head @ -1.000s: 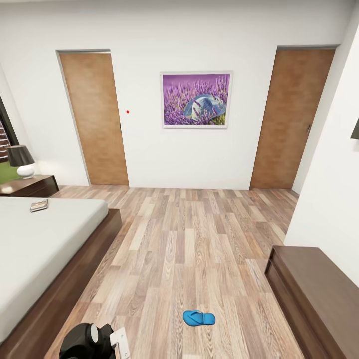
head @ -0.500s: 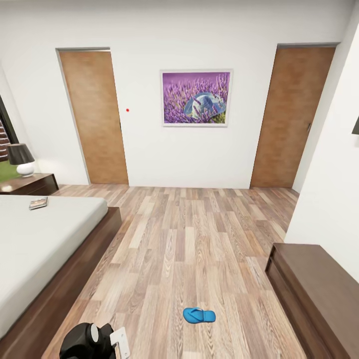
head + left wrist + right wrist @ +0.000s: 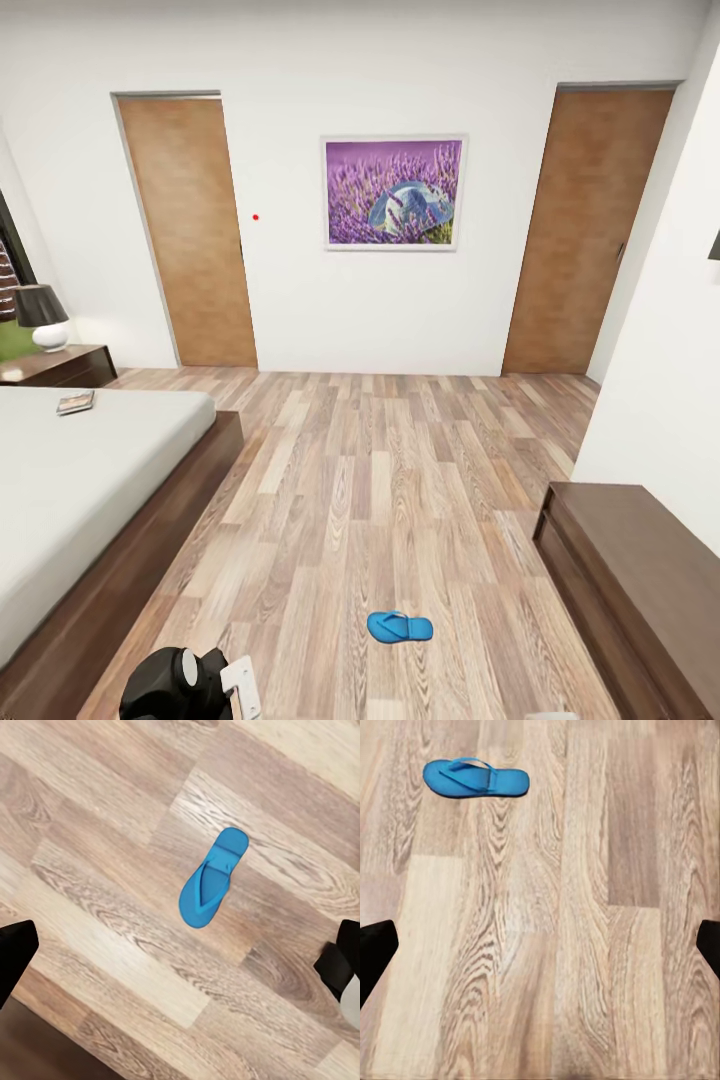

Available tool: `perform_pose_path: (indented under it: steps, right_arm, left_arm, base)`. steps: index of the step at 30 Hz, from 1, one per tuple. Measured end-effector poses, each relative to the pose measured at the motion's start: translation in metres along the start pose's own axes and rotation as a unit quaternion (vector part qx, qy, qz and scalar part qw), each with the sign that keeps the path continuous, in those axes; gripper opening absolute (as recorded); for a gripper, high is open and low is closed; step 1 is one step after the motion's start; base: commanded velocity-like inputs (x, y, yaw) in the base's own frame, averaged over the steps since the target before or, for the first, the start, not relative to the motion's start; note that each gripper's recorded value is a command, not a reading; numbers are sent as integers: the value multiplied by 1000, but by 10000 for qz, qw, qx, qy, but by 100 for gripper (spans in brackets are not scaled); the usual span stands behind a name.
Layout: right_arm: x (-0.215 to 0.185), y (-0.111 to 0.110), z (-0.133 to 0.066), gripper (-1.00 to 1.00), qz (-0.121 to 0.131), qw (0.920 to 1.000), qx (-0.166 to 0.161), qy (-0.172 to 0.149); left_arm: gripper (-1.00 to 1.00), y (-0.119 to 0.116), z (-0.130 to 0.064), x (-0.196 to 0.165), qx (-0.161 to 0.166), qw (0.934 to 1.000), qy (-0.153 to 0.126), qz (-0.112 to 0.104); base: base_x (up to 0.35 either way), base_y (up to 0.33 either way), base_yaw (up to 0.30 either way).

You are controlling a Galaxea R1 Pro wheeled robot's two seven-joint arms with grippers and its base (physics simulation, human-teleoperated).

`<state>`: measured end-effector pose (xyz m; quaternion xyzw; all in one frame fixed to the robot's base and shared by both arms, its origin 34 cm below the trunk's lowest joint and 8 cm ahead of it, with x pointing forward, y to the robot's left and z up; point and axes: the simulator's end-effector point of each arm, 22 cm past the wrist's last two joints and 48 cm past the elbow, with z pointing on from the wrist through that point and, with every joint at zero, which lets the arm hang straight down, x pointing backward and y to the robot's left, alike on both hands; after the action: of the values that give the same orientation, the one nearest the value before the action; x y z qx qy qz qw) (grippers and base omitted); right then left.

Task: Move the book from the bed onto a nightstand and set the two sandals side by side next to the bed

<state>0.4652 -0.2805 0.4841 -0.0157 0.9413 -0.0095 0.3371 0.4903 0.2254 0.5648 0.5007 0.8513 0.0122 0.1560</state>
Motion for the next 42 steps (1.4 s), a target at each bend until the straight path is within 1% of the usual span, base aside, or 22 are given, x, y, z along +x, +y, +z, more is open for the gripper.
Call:
perform_pose_path:
  steps: [2, 3, 5, 7, 10, 12, 13, 14, 15, 16, 17, 18, 19, 20, 21, 23, 25, 29, 31, 36, 39, 42]
  right_arm:
    - [7, -3, 0, 100, 6, 9991, 13, 414]
    - [12, -3, -2, 100, 16, 9975, 13, 702]
    - [14, -1, -5, 100, 40, 9950, -1, 1000]
    - [7, 2, -5, 100, 55, 9942, -26, 1078]
    - [-24, 10, -2, 100, 75, 9958, -150, 901]
    - [-37, 26, -1, 100, 127, 9956, -491, 788]
    - [-46, 59, -6, 100, 267, 9893, -1244, 708]
    - [-48, 74, -9, 100, 328, 9841, -1609, 675]
    - [-54, 106, -21, 100, 465, 9684, -2373, 606]
    - [-56, 121, -28, 100, 520, 9577, -2772, 568]
    - [-62, 146, -46, 100, 615, 9346, -3468, 505]
    - [-67, 164, -63, 100, 684, 9113, -4037, 439]
    - [-70, 175, -77, 100, 749, 8921, -4438, 387]
    - [-71, 179, -81, 100, 772, 8845, -4587, 364]
    - [-73, 183, -88, 100, 800, 8738, -4785, 330]
    - [-72, 183, -92, 100, 809, 8656, -4932, 302]
    - [-69, 173, -90, 100, 808, 8663, -4921, 286]
    - [-72, 113, -73, 100, 950, 8871, -4515, 123]
    - [-76, 89, -67, 100, 1078, 8947, -4335, 0]
    - [-73, 70, -58, 100, 1209, 9001, -4184, -115]
    - [-69, 66, -53, 100, 1237, 9012, -4151, -135]
    - [-66, 61, -48, 100, 1269, 9024, -4114, -166]
  left_arm:
    - [100, -1, 3, 1, -3, 10000, 7, -14]
    - [100, -1, 5, 3, -3, 10000, 21, -42]
    - [100, -3, 9, 5, 1, 9999, 47, -102]
    - [100, -5, 12, 7, 4, 9998, 75, -166]
    - [100, -6, 17, 9, 0, 9997, 90, -219]
    - [100, -6, 20, 9, -21, 9997, 80, -232]
    - [100, -4, 19, 7, -59, 9997, 56, -233]
    - [100, -4, 20, 8, -70, 9997, 49, -234]
    - [100, -4, 21, 7, -84, 9997, 41, -234]
    - [100, -4, 23, 8, -89, 9997, 37, -234]
    - [100, -4, 24, 8, -97, 9997, 32, -234]
    - [100, -5, 26, 9, -100, 9997, 31, -234]
    - [100, -5, 28, 9, -103, 9997, 29, -234]
    - [100, -6, 29, 10, -105, 9997, 27, -234]
    - [100, -6, 31, 10, -105, 9997, 29, -237]
    - [100, -8, 35, 12, -104, 9997, 31, -239]
    - [100, -9, 39, 13, -106, 9996, 32, -244]
    - [100, -14, 46, 11, -85, 9996, -6, -266]
    - [100, -18, 50, 7, -62, 9996, -49, -278]
    - [100, -23, 60, 7, -53, 9996, -75, -284]
    - [100, -25, 65, 8, -61, 9995, -85, -283]
    - [100, -19, 63, 4, -188, 9993, -173, -263]
  base:
    - [0, 0, 0]
    - [0, 0, 0]
    - [0, 0, 0]
    - [0, 0, 0]
    - [0, 0, 0]
    - [0, 0, 0]
    - [0, 0, 0]
    - [0, 0, 0]
    - [0, 0, 0]
    - [0, 0, 0]
    - [0, 0, 0]
    - [0, 0, 0]
    - [0, 0, 0]
    - [0, 0, 0]
    - [0, 0, 0]
    - [0, 0, 0]
    - [0, 0, 0]
    - [0, 0, 0]
    - [0, 0, 0]
    - [0, 0, 0]
    - [0, 0, 0]
    - [0, 0, 0]
